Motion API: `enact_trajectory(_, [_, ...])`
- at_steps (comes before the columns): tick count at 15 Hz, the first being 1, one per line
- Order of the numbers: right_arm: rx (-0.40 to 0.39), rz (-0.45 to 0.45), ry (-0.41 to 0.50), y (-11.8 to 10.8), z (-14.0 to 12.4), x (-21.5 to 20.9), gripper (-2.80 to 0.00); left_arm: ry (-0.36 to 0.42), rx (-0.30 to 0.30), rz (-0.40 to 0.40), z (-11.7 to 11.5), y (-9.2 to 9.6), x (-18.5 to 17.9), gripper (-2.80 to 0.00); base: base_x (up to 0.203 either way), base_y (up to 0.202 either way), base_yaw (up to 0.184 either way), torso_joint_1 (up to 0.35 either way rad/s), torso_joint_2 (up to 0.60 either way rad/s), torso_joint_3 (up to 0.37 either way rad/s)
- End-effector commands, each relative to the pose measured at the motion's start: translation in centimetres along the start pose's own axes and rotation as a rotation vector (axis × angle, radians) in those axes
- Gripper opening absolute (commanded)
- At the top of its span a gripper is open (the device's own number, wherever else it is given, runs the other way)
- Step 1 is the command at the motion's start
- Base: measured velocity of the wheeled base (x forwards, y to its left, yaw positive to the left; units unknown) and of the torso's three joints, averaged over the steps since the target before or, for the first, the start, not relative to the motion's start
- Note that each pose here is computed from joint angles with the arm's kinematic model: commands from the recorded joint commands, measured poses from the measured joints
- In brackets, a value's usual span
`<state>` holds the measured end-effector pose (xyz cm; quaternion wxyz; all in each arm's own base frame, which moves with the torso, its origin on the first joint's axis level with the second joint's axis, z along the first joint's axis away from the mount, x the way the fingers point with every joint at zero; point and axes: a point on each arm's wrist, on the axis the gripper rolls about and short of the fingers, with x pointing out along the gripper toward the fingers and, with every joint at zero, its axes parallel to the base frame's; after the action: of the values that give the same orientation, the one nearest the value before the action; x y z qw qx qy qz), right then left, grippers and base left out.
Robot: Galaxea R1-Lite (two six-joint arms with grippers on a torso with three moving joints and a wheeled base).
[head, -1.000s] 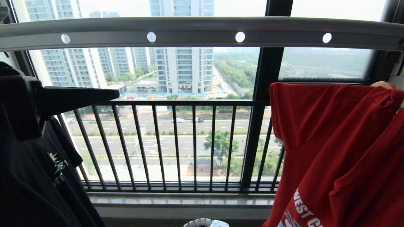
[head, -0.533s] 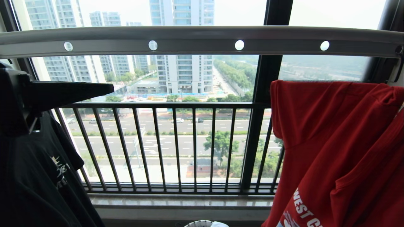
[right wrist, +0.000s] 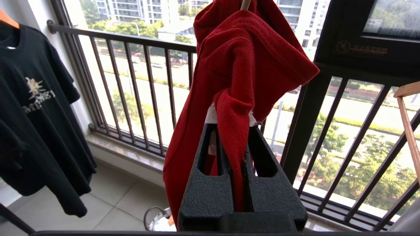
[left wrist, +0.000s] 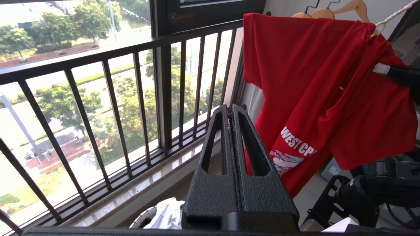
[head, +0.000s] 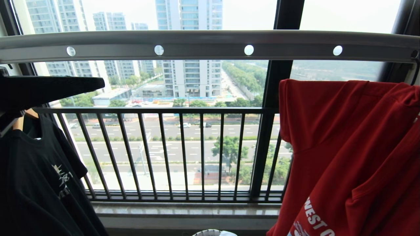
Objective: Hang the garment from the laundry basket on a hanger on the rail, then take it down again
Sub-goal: Hang the clothes rack on the clothesline
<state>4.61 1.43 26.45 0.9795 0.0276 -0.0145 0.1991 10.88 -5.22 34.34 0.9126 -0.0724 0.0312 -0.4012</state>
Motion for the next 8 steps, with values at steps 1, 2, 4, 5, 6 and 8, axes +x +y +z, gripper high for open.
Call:
enact_trajectory(1, [0.006, 0.029, 0.025, 0.0, 0.0, 0.7, -2.8, -0.019, 0.009, -0.009, 0.2, -0.4, -0.7, -2.8, 0.0, 0.0, 0.0, 0.0, 0.0, 0.0])
enact_trajectory(2, [0.011, 0.039, 0.045, -0.1, -0.1, 1.2, -2.8, -0.024, 0.01, -0.01, 0.3, -0.5, -0.9, -2.8, 0.0, 0.0, 0.0, 0.0, 0.0, 0.0])
enact_trajectory(4, [0.019, 0.04, 0.086, -0.3, -0.5, 2.0, -2.8, -0.027, 0.011, -0.009, 0.5, -0.5, -0.8, -2.8, 0.0, 0.0, 0.0, 0.0, 0.0, 0.0])
enact_trajectory(5, [0.023, 0.04, 0.106, -0.4, -0.6, 2.5, -2.8, -0.026, -0.001, -0.008, 0.5, -0.4, -0.6, -2.8, 0.0, 0.0, 0.0, 0.0, 0.0, 0.0])
enact_trajectory(6, [0.027, 0.039, 0.123, -0.5, -0.7, 3.0, -2.8, -0.026, -0.026, -0.007, 0.5, -0.4, -0.5, -2.8, 0.0, 0.0, 0.0, 0.0, 0.0, 0.0])
enact_trajectory(8, [0.036, 0.041, 0.16, -0.7, -0.7, 4.4, -2.8, -0.032, -0.074, -0.01, 0.9, -0.3, -0.2, -2.8, 0.0, 0.0, 0.0, 0.0, 0.0, 0.0])
